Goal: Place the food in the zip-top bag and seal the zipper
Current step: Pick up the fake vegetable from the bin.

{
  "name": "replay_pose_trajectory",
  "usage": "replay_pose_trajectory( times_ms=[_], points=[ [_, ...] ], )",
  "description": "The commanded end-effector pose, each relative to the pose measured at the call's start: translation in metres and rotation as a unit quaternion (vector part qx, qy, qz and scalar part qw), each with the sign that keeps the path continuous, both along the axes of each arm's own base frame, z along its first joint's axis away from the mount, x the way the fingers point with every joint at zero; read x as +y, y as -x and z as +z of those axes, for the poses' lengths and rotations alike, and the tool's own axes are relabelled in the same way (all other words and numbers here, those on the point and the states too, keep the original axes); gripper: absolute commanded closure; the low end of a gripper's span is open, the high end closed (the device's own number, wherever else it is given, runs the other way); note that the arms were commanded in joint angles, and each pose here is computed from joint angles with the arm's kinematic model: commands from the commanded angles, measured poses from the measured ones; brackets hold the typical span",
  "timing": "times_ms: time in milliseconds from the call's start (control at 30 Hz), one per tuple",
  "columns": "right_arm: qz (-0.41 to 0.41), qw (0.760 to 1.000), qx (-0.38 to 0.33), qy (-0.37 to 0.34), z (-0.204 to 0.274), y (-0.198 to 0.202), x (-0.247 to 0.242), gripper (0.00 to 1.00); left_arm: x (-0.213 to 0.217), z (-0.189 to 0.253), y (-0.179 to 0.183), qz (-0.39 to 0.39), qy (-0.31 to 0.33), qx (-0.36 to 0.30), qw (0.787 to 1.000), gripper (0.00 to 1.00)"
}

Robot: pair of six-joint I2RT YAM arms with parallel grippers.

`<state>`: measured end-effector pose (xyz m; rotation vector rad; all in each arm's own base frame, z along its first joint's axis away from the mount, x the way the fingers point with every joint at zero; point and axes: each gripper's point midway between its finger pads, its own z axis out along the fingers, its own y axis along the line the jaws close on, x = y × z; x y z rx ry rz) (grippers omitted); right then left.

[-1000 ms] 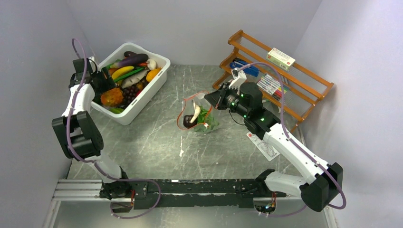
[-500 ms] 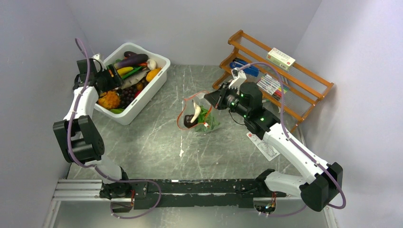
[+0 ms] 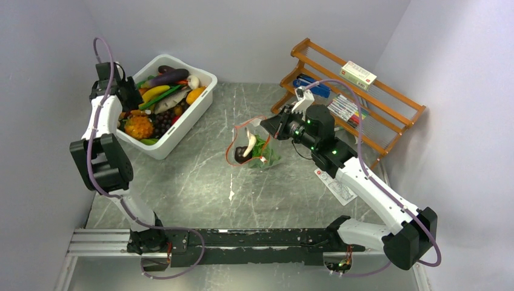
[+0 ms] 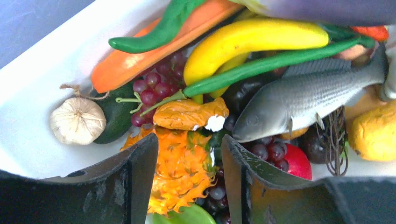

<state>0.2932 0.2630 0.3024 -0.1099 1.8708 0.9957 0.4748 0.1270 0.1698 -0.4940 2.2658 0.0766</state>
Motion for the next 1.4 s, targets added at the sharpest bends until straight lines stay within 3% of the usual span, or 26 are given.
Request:
replay_pose_trajectory(
  times_ms=[0, 133, 233, 467, 867, 1133, 1233, 1367],
  points=[
    [0.003, 0.999, -0.038, -0.022, 0.028, 0.001, 0.001, 1.0, 0.012, -0.003, 0.003, 0.08, 0.03, 0.004, 0.996, 0.48],
    [-0.001, 0.999, -0.043, -0.027, 0.032, 0.003, -0.001, 1.0, 0.004, -0.003, -0.003, 0.126, 0.088, -0.056, 0.986, 0.48],
    [0.001, 0.999, -0.045, -0.027, 0.035, 0.004, -0.001, 1.0, 0.008, -0.015, -0.006, 0.172, 0.122, -0.065, 0.975, 0.52],
    [-0.01, 0.998, -0.059, -0.033, 0.044, 0.006, -0.008, 1.0, 0.018, -0.01, -0.018, 0.21, 0.136, -0.116, 0.961, 0.56],
    [-0.009, 0.997, -0.066, -0.03, 0.047, 0.009, -0.01, 1.0, 0.026, -0.056, -0.013, 0.234, 0.131, -0.059, 0.962, 0.57],
    [-0.008, 0.998, -0.06, -0.032, 0.044, 0.008, -0.009, 1.0, 0.023, -0.077, -0.013, 0.235, 0.141, -0.057, 0.96, 0.49],
    [-0.011, 0.998, -0.057, -0.036, 0.044, 0.009, -0.01, 1.0, 0.021, -0.08, -0.02, 0.222, 0.147, -0.058, 0.962, 0.56],
    [-0.013, 0.998, -0.056, -0.034, 0.043, 0.01, -0.012, 1.0, 0.019, -0.08, -0.019, 0.21, 0.146, -0.056, 0.965, 0.73]
  ],
)
